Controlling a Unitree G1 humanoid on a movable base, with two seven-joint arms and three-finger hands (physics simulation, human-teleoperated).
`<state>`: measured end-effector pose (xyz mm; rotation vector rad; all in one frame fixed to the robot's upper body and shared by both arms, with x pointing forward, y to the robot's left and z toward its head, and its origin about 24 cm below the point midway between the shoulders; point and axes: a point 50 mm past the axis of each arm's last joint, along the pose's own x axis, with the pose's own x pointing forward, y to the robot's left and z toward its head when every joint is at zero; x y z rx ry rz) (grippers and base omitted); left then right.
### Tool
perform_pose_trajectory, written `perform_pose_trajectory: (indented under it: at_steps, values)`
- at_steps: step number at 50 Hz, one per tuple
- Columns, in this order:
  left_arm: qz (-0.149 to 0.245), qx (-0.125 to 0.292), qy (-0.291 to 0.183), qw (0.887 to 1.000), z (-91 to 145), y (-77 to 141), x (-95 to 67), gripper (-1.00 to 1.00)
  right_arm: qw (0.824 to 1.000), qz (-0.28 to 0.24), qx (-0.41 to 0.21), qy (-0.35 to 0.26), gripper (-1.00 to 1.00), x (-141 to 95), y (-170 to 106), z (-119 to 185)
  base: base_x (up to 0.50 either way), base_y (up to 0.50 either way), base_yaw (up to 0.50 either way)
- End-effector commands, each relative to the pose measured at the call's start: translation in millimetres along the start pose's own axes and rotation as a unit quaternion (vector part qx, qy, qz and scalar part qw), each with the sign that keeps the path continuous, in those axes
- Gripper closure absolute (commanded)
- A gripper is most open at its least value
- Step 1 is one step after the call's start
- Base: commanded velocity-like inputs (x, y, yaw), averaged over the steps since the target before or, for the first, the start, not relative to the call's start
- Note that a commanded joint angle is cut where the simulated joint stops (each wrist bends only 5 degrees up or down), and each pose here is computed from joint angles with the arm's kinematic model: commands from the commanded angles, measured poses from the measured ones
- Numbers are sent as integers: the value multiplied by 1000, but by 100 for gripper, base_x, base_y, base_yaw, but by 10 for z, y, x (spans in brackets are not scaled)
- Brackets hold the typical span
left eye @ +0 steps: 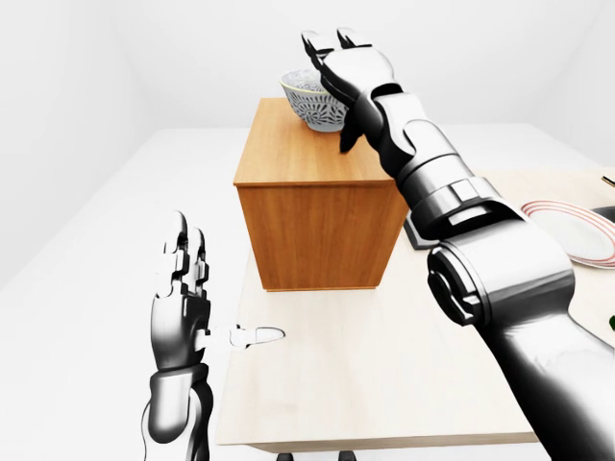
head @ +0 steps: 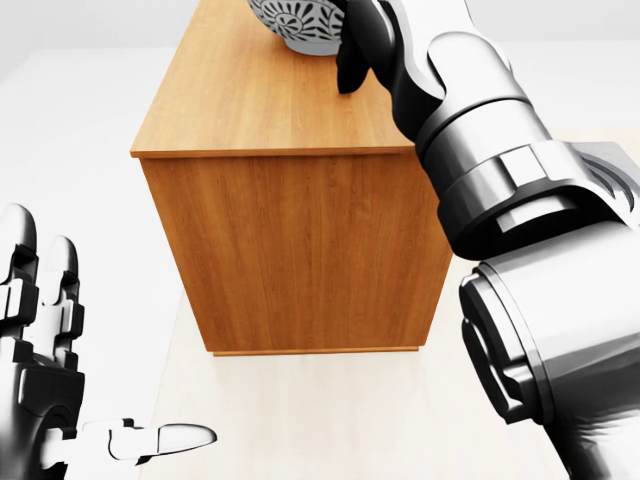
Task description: Put the bowl on the top of the cabinet.
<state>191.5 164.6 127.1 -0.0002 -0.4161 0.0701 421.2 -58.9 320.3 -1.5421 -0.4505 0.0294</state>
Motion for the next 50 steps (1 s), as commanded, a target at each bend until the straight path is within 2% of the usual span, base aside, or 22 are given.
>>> perform_pose_trajectory:
  at_steps: [1,4,5,7,9,12,14,15,16,17,20,22,23,27,32,34,42,45,46,50]
  values:
    - [1,0,-5,1000,20,2,5,-100,999,34,-11,9,-100,-16,104,-67,0,0,0]
    - [1,1,-6,1000,23,5,8,-100,999,32,-13,11,-100,-13,57,-89,0,0,0]
    - [3,1,-4,1000,13,11,11,-100,999,25,-20,21,-100,-9,-86,-163,0,0,0]
    - [3,1,-4,1000,11,12,11,-100,999,25,-20,21,-100,-10,-91,-166,0,0,0]
    - [4,1,-1,1000,-3,11,15,-100,998,9,-35,41,-100,-23,-350,-319,0,0,0]
    - [4,1,-1,1000,-5,12,14,-100,997,-2,-44,57,-100,-46,-526,-428,0,0,0]
    - [4,1,-1,1000,-4,12,15,-100,997,-3,-45,57,-100,-47,-529,-430,0,0,0]
    - [4,1,2,1000,-19,10,14,-100,996,-19,-51,76,-100,-92,-765,-564,0,0,0]
    - [4,1,2,1000,-21,9,12,-100,995,-26,-53,84,-100,-114,-856,-614,0,0,0]
    - [4,2,3,1000,-21,9,12,-100,995,-27,-54,84,-100,-115,-859,-617,0,0,0]
    - [4,2,-1,1000,-7,8,16,-100,991,-51,-51,111,-100,-219,-1175,-804,0,0,0]
    - [4,2,0,1000,-9,7,16,-100,990,-55,-56,118,-100,-243,-1226,-845,0,0,0]
    - [4,2,-2,1000,-2,5,21,-100,987,-65,-58,135,-100,-318,-1375,-959,0,0,0]
    - [5,3,3,1000,-31,5,26,-100,981,-83,-64,164,-100,-453,-1601,-1134,0,0,0]
    - [6,4,0,1000,-22,8,32,-100,978,-94,-63,177,-100,-531,-1715,-1221,0,0,0]
    - [6,4,0,1000,-22,4,33,-100,972,-114,-57,197,-100,-669,-1904,-1346,0,0,0]
    - [10,6,0,1000,-23,10,35,-100,962,-135,-64,229,-100,-880,-2146,-1515,0,0,0]
    - [10,6,1,1000,-26,10,35,-100,961,-149,-48,229,-100,-936,-2224,-1538,0,0,0]
    - [9,6,0,1000,-24,4,34,-100,958,-165,-36,234,-100,-1028,-2329,-1585,0,0,0]
    - [8,5,3,1000,-37,3,32,-100,953,-172,-28,247,-100,-1126,-2369,-1688,0,0,0]
